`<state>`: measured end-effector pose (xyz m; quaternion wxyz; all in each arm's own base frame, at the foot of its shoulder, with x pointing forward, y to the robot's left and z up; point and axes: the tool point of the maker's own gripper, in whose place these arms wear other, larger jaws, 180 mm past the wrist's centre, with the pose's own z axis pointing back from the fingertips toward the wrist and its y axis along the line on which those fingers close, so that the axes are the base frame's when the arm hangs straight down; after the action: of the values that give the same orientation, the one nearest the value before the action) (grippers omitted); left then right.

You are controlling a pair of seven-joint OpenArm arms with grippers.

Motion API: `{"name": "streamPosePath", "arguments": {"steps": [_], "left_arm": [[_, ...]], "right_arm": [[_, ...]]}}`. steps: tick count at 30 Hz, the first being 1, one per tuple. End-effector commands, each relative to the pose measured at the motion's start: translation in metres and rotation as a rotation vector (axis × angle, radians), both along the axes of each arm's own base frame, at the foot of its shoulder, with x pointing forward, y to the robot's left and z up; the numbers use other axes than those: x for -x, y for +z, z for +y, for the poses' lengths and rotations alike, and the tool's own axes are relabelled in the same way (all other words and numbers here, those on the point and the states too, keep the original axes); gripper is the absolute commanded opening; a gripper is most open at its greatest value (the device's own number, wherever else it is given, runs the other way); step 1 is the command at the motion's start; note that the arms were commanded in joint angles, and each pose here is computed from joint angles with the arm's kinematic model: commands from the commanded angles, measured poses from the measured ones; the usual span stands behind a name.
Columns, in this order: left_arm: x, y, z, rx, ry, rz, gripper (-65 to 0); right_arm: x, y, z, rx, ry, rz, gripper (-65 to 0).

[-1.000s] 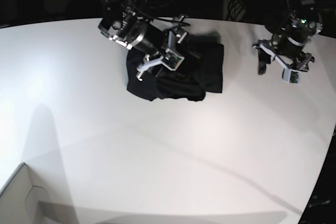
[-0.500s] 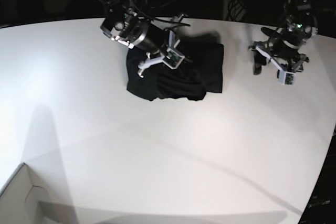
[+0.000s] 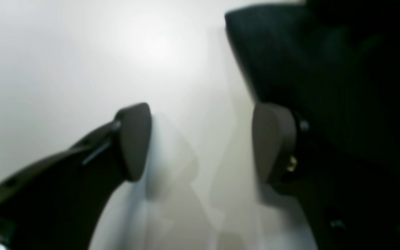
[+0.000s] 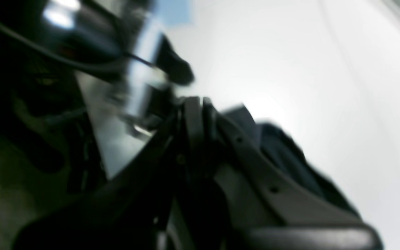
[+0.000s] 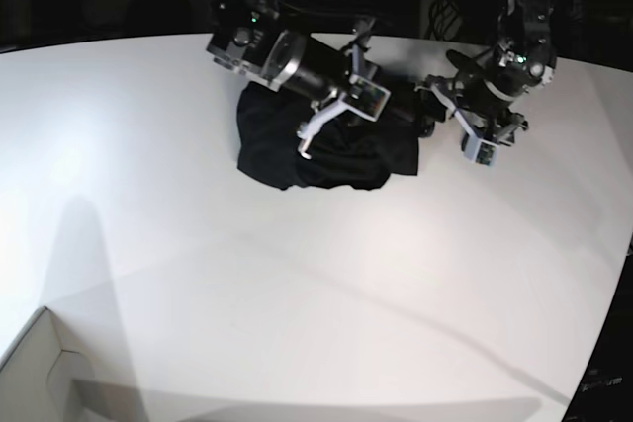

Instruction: Layout the t-shirt on the table in an organized manner, then fold the t-shirt properly

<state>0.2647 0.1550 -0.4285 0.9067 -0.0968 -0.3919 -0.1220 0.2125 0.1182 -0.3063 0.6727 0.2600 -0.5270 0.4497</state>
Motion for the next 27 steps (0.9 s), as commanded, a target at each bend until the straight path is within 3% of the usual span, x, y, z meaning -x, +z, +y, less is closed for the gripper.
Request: {"name": "streamPosePath", "arguments": {"steps": [1, 6, 14, 17, 24, 27], "left_arm": [[-0.001, 0.002, 0.002, -0.004, -0.004, -0.001, -20.5], [-0.002, 0.002, 0.003, -0.004, -0.002, -0.003, -20.5], [0.000, 0.001, 0.004, -0.002, 0.004, 0.001, -20.5], [0.001, 0.001, 0.004, 0.000, 0.005, 0.002, -20.5], [0.000, 0.002, 0.004, 0.000, 0.004, -0.002, -20.5], [-0.001, 0.003, 0.005, -0.005, 0.004, -0.005, -20.5]], "right_arm": [[0.000, 0.028, 0.011, -0.083, 0.024, -0.053, -65.0], [0.012, 0.049, 0.034, -0.110, 0.097, -0.097, -65.0], [-0.020, 0.021, 0.004, 0.082, -0.004, -0.058, -63.5], [-0.031, 0.011, -0.014, 0.139, -0.046, -0.047, -54.4], [-0.026, -0.006, -0.035, 0.209, -0.035, -0.039, -25.7], [-0.026, -0.008, -0.037, 0.214, -0.037, -0.036, -20.7]]}}
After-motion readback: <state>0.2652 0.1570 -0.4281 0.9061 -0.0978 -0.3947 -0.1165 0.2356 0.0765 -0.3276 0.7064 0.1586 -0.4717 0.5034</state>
